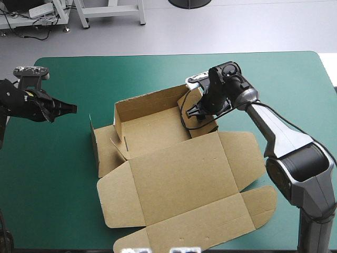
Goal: Fold the box
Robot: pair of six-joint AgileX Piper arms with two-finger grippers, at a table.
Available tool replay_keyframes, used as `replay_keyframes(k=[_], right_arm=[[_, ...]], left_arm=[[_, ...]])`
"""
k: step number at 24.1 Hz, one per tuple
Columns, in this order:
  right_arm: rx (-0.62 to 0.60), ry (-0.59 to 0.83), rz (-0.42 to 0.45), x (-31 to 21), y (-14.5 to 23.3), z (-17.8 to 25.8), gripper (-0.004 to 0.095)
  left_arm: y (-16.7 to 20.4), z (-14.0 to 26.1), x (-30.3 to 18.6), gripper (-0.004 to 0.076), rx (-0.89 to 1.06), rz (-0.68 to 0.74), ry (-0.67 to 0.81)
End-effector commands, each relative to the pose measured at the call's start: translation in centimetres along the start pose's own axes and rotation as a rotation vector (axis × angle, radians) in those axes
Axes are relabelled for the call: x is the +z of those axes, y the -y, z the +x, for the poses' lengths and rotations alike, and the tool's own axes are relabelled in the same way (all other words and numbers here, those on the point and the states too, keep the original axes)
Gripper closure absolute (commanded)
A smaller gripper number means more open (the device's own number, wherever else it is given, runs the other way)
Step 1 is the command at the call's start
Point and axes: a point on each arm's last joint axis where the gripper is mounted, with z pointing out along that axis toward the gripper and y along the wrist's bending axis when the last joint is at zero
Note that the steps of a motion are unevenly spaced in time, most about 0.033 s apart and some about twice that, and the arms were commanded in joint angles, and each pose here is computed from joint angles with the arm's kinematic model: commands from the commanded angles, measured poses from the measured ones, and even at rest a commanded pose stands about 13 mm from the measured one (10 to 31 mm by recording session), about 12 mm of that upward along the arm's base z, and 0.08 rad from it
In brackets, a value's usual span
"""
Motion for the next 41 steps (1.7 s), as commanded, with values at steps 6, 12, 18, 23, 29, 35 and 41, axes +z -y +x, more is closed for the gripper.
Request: replay_keyframes(k=[6,12,18,23,29,35,41], right_arm=[[-0.008,0.060,-0.017,-2.1,-0.2,-0.4,0.0357],[-0.027,0.119,0.040,-3.9,0.2,-1.2,0.0914],[0.049,0.223,0.098,-9.1,3.9,0.0,0.0914],[0.199,0.431,0.031,-18.1,8.4,3.9,0.0914],[0.211,0.601,-0.020,-24.5,8.2,7.5,0.0914],[0.189,0.717,0.020,-29.1,6.7,10.9,0.0915],[0.155,0.804,-0.057,-31.7,4.8,12.9,0.0928]], left_arm=[[0.3,-0.4,-1.7,0.0729,-0.006,0.009,0.081],[0.3,-0.4,-1.7,0.0729,0.004,0.008,0.075],[0.3,-0.5,-1.7,0.0729,0.021,0.004,0.088],[0.2,-1.3,0.3,0.0729,-0.009,0.040,0.120],[0.8,-0.8,3.8,0.0729,-0.025,0.188,0.080],[0.4,-1.0,4.4,0.0729,-0.096,0.351,0.176],[1.2,-1.3,4.1,0.0729,-0.076,0.541,0.256]])
